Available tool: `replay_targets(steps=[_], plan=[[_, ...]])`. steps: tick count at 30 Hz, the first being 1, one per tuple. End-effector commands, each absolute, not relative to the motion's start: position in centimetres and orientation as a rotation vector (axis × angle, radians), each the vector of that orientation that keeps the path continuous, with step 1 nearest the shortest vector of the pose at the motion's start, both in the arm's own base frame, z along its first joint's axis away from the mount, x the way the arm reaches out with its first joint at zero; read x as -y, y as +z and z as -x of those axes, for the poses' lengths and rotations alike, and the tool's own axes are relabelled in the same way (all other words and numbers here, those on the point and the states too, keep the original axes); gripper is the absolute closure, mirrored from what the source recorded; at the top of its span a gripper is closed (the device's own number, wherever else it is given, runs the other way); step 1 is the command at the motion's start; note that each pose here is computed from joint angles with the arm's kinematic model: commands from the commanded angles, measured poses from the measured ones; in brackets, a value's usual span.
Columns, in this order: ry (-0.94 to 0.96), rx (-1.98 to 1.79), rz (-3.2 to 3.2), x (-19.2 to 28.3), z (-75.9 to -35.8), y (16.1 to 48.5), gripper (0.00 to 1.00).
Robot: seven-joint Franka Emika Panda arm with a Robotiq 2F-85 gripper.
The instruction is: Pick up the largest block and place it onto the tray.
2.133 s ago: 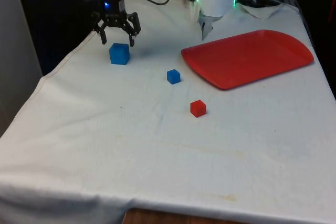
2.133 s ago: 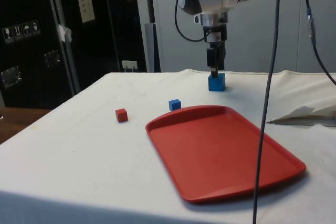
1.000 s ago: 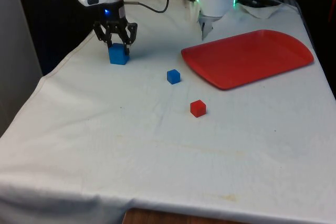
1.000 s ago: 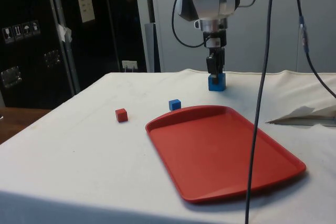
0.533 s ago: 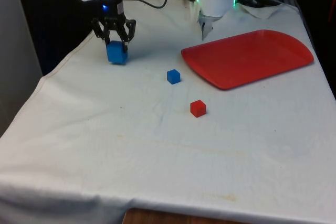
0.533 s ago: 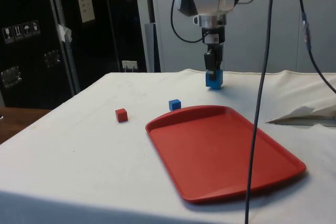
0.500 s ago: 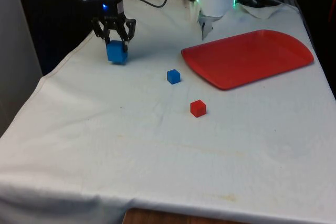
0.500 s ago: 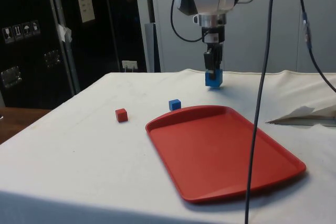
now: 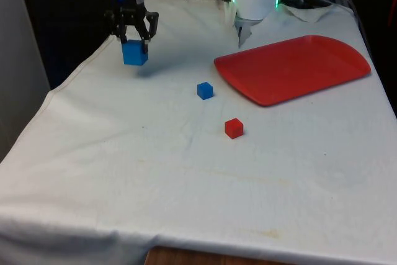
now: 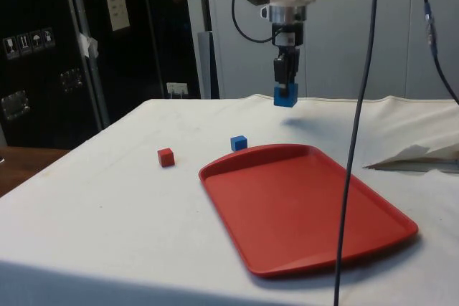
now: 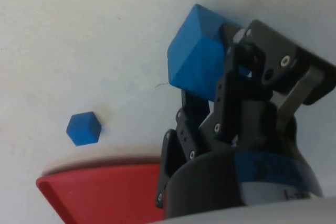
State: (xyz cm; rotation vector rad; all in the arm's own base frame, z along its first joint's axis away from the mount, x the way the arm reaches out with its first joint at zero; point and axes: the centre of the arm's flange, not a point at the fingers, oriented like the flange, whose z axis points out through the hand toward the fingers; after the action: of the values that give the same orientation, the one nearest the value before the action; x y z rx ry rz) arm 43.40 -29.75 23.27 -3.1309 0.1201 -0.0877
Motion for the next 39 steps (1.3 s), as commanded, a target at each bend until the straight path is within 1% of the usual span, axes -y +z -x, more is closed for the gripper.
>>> replay_targets(steps=[1, 2, 9, 11, 12, 13, 19, 20, 21, 27, 28, 30, 35, 36, 39], plan=[[-0.092, -0.118, 3.130, 29.7, -43.5, 23.4, 1.00], [-0.082, -0.121, 3.139, 29.8, -43.4, 24.2, 1.00], [-0.115, -0.110, 3.141, 29.2, -44.1, 25.5, 1.00], [-0.125, -0.108, 3.141, 28.9, -44.3, 25.8, 1.00], [-0.129, -0.105, 3.127, 28.9, -44.3, 25.0, 1.00], [-0.129, -0.106, 3.142, 28.7, -44.4, 25.9, 1.00], [-0.165, -0.099, 3.135, 27.1, -45.3, 26.7, 1.00], [-0.166, -0.092, 3.119, 27.5, -45.2, 26.4, 1.00], [-0.174, -0.097, 3.132, 26.7, -45.5, 26.9, 1.00], [-0.200, -0.089, 3.123, 25.6, -46.0, 27.7, 1.00], [-0.204, -0.084, 3.106, 26.2, -45.9, 27.8, 1.00], [-0.213, -0.085, 3.119, 25.1, -46.3, 28.2, 1.00], [-0.227, -0.072, 3.116, 24.0, -46.7, 28.8, 1.00], [-0.229, -0.065, 3.097, 24.7, -46.6, 29.1, 1.00], [-0.228, -0.063, 3.121, 23.5, -46.9, 28.8, 1.00]])
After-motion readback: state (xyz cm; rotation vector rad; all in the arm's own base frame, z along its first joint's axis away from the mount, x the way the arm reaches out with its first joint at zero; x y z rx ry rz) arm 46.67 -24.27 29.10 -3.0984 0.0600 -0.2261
